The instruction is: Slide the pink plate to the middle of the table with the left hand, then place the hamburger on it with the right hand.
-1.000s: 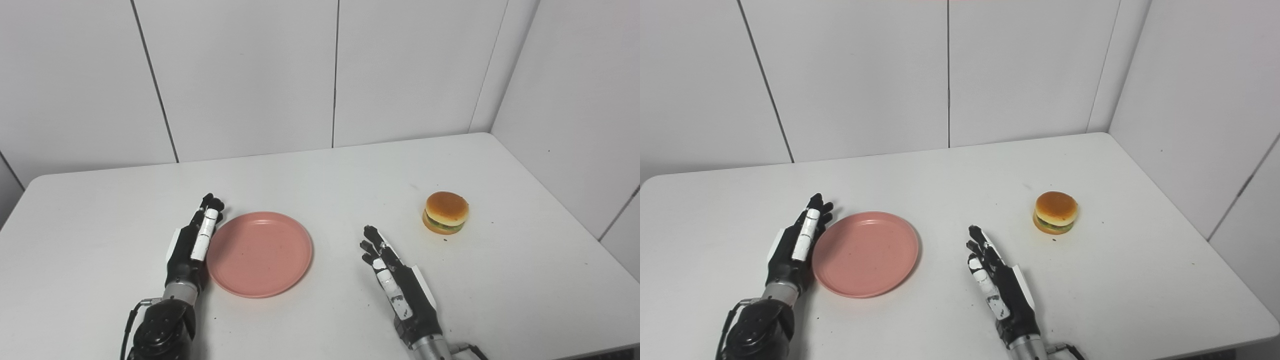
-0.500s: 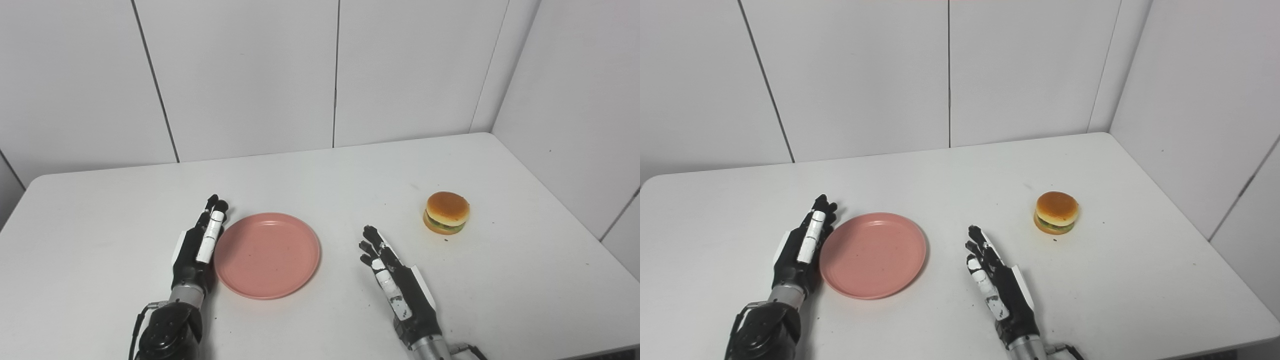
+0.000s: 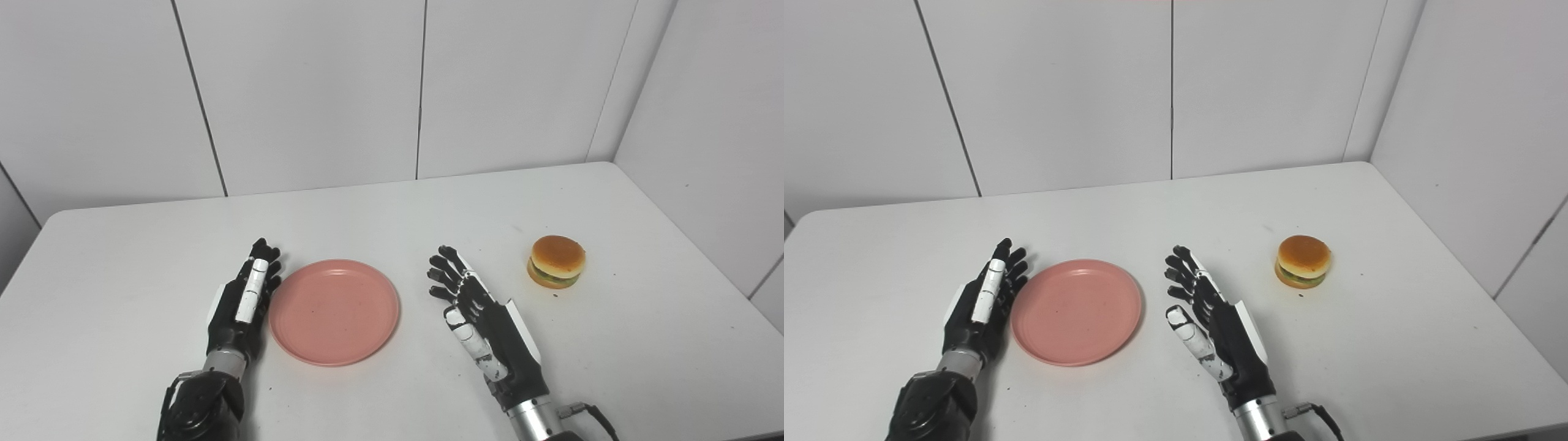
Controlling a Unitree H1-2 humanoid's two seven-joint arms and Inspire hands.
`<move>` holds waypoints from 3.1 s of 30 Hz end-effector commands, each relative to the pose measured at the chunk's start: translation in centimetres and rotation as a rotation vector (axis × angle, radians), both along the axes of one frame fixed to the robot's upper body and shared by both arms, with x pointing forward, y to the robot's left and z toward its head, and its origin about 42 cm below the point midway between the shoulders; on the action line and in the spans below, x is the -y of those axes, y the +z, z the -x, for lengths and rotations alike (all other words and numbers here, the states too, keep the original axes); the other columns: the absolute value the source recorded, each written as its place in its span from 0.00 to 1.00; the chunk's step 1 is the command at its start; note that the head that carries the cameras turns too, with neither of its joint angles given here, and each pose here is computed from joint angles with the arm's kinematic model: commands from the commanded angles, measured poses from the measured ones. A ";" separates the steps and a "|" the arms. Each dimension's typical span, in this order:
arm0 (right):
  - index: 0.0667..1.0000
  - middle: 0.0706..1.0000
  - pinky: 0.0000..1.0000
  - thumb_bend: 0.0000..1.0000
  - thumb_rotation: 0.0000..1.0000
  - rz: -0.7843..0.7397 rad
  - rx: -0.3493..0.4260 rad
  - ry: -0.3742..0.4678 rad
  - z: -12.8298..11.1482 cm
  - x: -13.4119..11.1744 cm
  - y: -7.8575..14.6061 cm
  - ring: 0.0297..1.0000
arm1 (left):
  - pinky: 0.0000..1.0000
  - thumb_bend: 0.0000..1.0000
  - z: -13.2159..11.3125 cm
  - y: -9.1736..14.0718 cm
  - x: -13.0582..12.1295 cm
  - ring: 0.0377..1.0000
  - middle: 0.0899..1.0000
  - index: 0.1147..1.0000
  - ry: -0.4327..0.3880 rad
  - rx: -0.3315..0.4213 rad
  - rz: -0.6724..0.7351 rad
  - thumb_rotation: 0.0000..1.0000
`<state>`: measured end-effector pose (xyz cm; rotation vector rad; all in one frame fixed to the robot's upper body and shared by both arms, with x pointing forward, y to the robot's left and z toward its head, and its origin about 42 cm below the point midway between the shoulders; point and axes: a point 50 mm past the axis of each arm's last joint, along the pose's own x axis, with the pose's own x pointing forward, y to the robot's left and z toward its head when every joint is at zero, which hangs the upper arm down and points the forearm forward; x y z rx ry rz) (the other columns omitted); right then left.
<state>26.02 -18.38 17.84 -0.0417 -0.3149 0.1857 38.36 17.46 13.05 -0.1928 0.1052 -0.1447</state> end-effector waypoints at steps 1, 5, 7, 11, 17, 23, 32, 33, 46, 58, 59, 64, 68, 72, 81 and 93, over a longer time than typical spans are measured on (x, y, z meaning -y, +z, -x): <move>0.93 0.91 0.89 0.83 0.86 -0.003 0.083 0.024 -1.0 0.2 3.4 0.91 | 0.99 0.77 -0.7 0.6 0.5 0.95 0.93 0.93 -0.016 -0.006 0.014 0.77; 0.94 0.91 0.87 0.86 0.87 0.044 0.127 0.019 -1.7 0.8 6.1 0.90 | 0.98 0.77 -0.8 0.6 0.6 0.95 0.93 0.93 -0.019 -0.005 0.017 0.77; 0.94 0.91 0.86 0.86 0.87 0.073 0.149 0.012 -2.1 1.1 7.3 0.89 | 0.99 0.77 -0.9 0.6 0.6 0.95 0.93 0.94 -0.022 -0.002 0.018 0.77; 0.92 0.89 0.84 0.87 0.86 0.165 0.191 -0.025 -2.7 2.1 9.5 0.88 | 0.99 0.78 -1.0 0.6 0.6 0.95 0.93 0.94 -0.022 -0.006 0.014 0.76; 0.92 0.89 0.81 0.92 0.85 0.424 0.248 -0.099 -4.6 4.5 11.7 0.87 | 1.00 0.78 -1.0 0.5 0.8 0.95 0.93 0.93 -0.027 -0.012 0.023 0.75; 0.90 0.89 0.82 0.91 0.79 0.650 0.256 -0.177 -7.3 6.8 12.1 0.88 | 0.98 0.76 -0.9 0.5 1.0 0.95 0.93 0.96 -0.045 0.018 -0.035 0.79; 0.87 0.87 0.68 0.96 0.74 0.958 0.200 -0.242 -9.8 10.2 13.5 0.83 | 0.96 0.75 -0.8 0.2 1.1 0.95 0.93 0.96 -0.051 0.015 -0.046 0.80; 0.87 0.87 0.67 0.96 0.74 0.998 0.196 -0.252 -10.0 10.6 13.7 0.83 | 0.96 0.75 -0.8 0.1 1.1 0.95 0.93 0.96 -0.054 0.014 -0.044 0.80; 0.82 0.83 0.79 1.00 0.50 1.346 0.061 -0.328 -13.6 14.6 13.4 0.83 | 0.94 0.75 -0.8 -0.1 1.2 0.95 0.93 0.97 -0.061 0.015 -0.052 0.81; 0.80 0.85 1.00 1.00 0.49 1.499 -0.115 -0.322 -14.4 15.6 12.6 0.90 | 0.96 0.75 -0.8 0.0 1.4 0.95 0.93 0.97 -0.059 0.013 -0.034 0.81; 0.80 0.86 1.00 1.00 0.48 1.494 -0.125 -0.317 -14.5 15.7 12.4 0.90 | 0.96 0.76 -0.8 0.0 1.4 0.95 0.93 0.97 -0.059 0.013 -0.033 0.81; 0.81 0.87 0.95 1.00 0.46 1.481 -0.172 -0.295 -14.6 16.2 11.8 0.91 | 0.96 0.76 -0.8 0.0 1.3 0.96 0.94 0.98 -0.060 0.011 -0.034 0.82; 0.81 0.87 0.91 1.00 0.47 1.494 -0.203 -0.288 -14.6 16.6 11.3 0.91 | 0.97 0.76 -0.8 0.0 1.3 0.96 0.94 0.98 -0.061 0.013 -0.031 0.81; 0.82 0.87 0.90 1.00 0.48 1.509 -0.245 -0.281 -14.6 16.9 10.9 0.90 | 0.99 0.76 -0.9 -0.1 1.3 0.96 0.94 0.98 -0.059 0.008 -0.023 0.80; 0.81 0.86 0.77 1.00 0.44 1.493 -0.271 -0.296 -14.6 17.7 9.7 0.87 | 0.95 0.76 -0.8 -0.2 1.3 0.96 0.94 0.98 -0.065 0.008 -0.046 0.82; 0.83 0.86 0.74 1.00 0.31 1.523 -0.273 -0.326 -15.1 18.1 8.9 0.87 | 0.95 0.76 -0.9 -0.5 1.3 0.96 0.94 0.98 -0.070 0.010 -0.054 0.82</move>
